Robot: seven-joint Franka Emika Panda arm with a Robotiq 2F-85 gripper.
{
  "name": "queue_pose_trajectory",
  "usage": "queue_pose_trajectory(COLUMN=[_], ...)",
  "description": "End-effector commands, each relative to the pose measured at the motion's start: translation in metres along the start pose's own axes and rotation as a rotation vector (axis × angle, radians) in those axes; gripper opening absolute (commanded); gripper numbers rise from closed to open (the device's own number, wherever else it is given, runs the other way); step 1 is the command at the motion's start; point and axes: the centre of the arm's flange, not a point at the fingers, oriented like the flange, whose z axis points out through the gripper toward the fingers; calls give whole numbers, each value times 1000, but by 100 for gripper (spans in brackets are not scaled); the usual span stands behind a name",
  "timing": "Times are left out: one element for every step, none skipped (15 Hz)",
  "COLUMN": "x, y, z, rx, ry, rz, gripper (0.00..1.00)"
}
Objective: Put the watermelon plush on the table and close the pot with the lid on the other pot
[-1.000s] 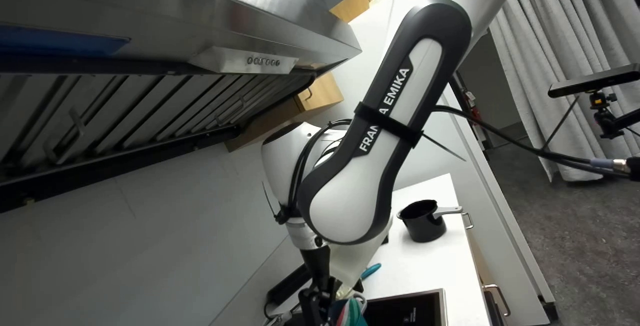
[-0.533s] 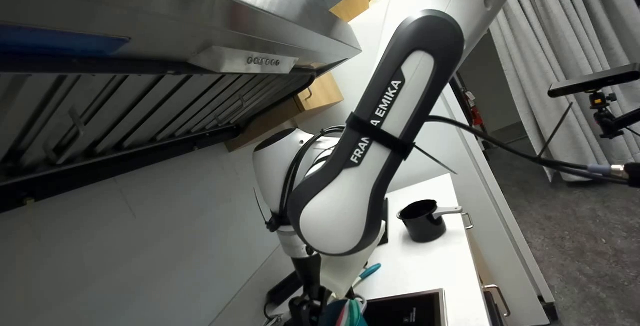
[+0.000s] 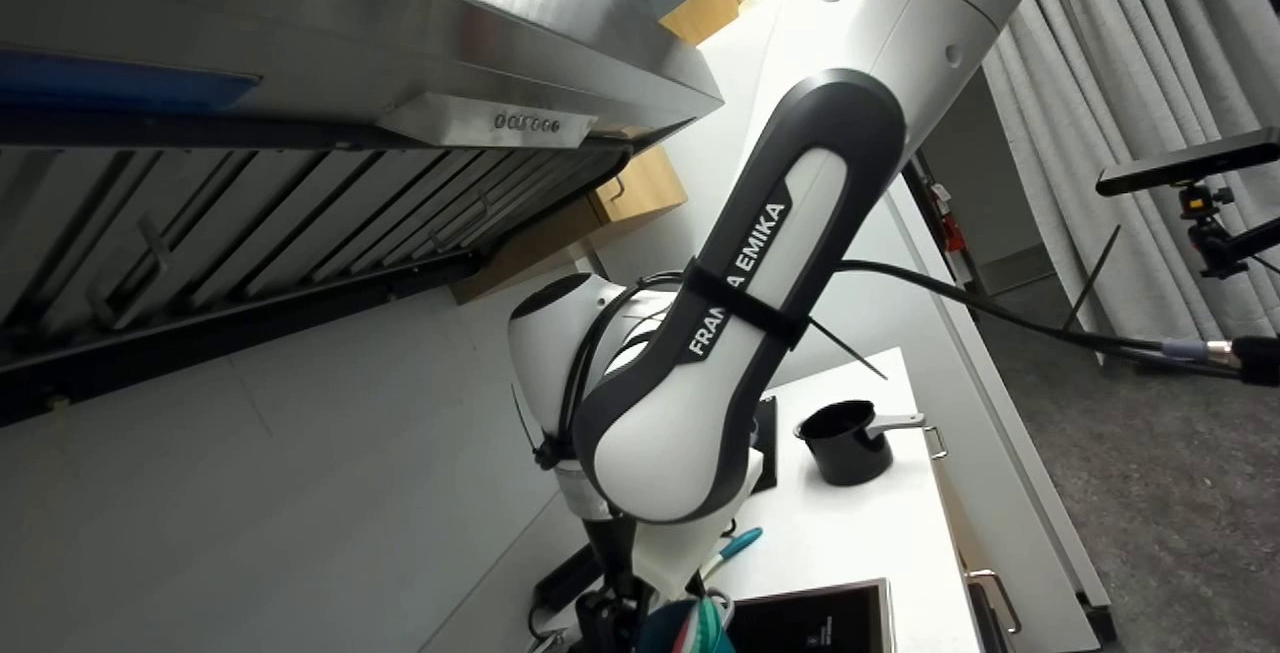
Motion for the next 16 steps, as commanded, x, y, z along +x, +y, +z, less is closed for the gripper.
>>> queue_pose_trajectory(x=[14, 14, 11, 8, 4, 1, -1, 0, 1, 2, 4, 6, 7, 7, 7, 8], y=[-2, -1, 1, 2, -1, 0, -1, 3, 7, 9, 11, 13, 14, 11, 8, 6], z=[4, 5, 5, 6, 5, 5, 7, 9, 11, 12, 11, 11, 10, 8, 7, 6], rx=[-6, -8, -13, -19, -26, -29, -33, -34, -34, -38, -39, -43, -47, -54, -59, -62], ry=[-7, -14, -20, -26, -35, -41, -48, -56, -62, -65, -66, -63, -63, -62, -63, -63], rz=[48, 54, 59, 63, 67, 70, 74, 82, 88, 96, 105, 111, 116, 120, 127, 137], gripper=[100, 98, 95, 93, 86, 89, 86, 77, 61, 55, 47, 39, 32, 23, 17, 9])
